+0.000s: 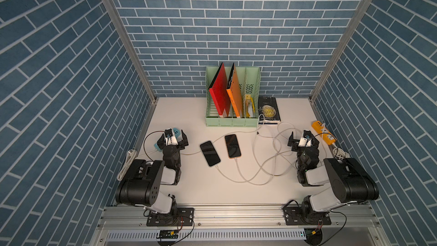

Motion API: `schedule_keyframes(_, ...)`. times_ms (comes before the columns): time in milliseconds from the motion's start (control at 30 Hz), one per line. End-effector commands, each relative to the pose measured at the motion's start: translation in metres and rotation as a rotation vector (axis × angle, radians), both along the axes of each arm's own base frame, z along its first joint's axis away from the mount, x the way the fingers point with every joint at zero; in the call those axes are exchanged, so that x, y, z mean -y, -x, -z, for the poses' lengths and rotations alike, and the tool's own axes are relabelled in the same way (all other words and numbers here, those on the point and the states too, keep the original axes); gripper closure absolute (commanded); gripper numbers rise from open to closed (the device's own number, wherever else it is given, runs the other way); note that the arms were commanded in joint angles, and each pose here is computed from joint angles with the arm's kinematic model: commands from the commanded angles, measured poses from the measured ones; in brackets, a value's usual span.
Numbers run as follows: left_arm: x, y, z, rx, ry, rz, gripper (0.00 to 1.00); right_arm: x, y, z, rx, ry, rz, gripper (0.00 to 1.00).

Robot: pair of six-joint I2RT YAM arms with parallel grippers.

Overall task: Plug the charging cable into the phone
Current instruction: Reset both arms

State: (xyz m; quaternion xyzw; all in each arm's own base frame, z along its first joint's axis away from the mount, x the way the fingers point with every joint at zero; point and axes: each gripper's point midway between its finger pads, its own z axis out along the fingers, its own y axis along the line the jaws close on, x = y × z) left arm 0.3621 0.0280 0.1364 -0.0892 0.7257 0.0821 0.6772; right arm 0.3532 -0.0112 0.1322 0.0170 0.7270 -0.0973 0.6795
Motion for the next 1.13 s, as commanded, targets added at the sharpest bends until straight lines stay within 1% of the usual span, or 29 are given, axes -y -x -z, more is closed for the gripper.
schedule_keyframes(0, -0.001, -0.001, 0.002, -0.007, 0.009, 0.003, 0.00, -0.003, 0.008, -0.010, 0.062, -0.033, -0.021, 0.00)
schedule_keyframes(100, -0.001, -0.001, 0.002, -0.007, 0.008, 0.003, 0.00, -0.003, 0.005, -0.008, 0.045, -0.034, -0.020, 0.00)
schedule_keyframes(200, 0.000, -0.001, 0.002, -0.009, 0.006, 0.008, 0.00, -0.004, -0.012, 0.001, -0.021, -0.035, -0.015, 0.00)
schedule_keyframes(300, 0.000, -0.002, 0.001, -0.008, 0.006, 0.009, 0.00, -0.005, -0.007, -0.001, -0.005, -0.033, -0.024, 0.00)
schedule_keyframes(400, 0.000, -0.002, 0.002, -0.008, 0.007, 0.008, 0.00, -0.003, -0.012, 0.002, -0.024, -0.037, -0.013, 0.00)
schedule_keyframes(1100, 0.003, -0.002, 0.003, -0.016, 0.002, 0.024, 0.00, -0.004, -0.012, 0.001, -0.021, -0.035, -0.017, 0.00)
